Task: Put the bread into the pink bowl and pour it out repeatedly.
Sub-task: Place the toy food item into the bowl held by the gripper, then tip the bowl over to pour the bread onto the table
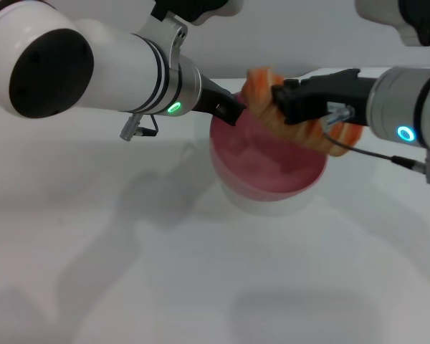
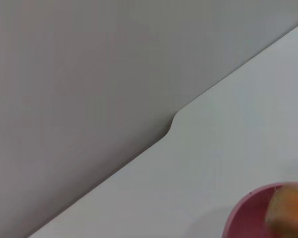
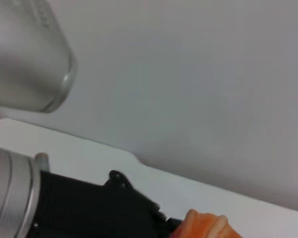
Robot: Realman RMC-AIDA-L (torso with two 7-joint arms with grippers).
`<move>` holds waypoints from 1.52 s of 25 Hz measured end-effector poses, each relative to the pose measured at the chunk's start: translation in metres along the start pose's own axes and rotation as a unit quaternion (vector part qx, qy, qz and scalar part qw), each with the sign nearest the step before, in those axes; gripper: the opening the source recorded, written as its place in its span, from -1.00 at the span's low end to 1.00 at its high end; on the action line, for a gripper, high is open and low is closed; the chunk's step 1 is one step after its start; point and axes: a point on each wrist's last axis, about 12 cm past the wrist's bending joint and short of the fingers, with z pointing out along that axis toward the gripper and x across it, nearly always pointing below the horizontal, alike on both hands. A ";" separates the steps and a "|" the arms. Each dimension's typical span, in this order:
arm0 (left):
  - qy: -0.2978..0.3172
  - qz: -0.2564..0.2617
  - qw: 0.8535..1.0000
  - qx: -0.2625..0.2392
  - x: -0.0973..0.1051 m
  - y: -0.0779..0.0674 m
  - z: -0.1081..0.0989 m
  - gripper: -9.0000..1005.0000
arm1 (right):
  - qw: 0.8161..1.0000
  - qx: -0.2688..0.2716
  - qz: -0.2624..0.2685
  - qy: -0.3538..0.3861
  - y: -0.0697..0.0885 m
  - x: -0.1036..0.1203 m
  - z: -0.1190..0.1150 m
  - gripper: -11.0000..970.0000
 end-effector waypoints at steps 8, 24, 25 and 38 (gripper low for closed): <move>-0.003 0.003 1.000 -0.001 -0.001 0.002 0.000 -0.92 | 1.000 -0.002 -0.004 0.001 0.002 0.001 0.004 -0.47; 0.002 0.005 1.000 -0.006 0.007 0.007 0.012 -0.92 | 0.997 0.047 -0.021 -0.063 -0.009 -0.021 -0.024 0.18; 0.001 0.007 1.000 -0.007 0.006 0.007 0.012 -0.92 | 0.995 0.064 -0.016 -0.068 -0.017 -0.023 -0.030 0.18; -0.020 0.109 0.994 -0.007 -0.004 -0.009 0.009 -0.92 | 0.978 0.185 0.089 0.026 -0.093 0.044 -0.030 0.18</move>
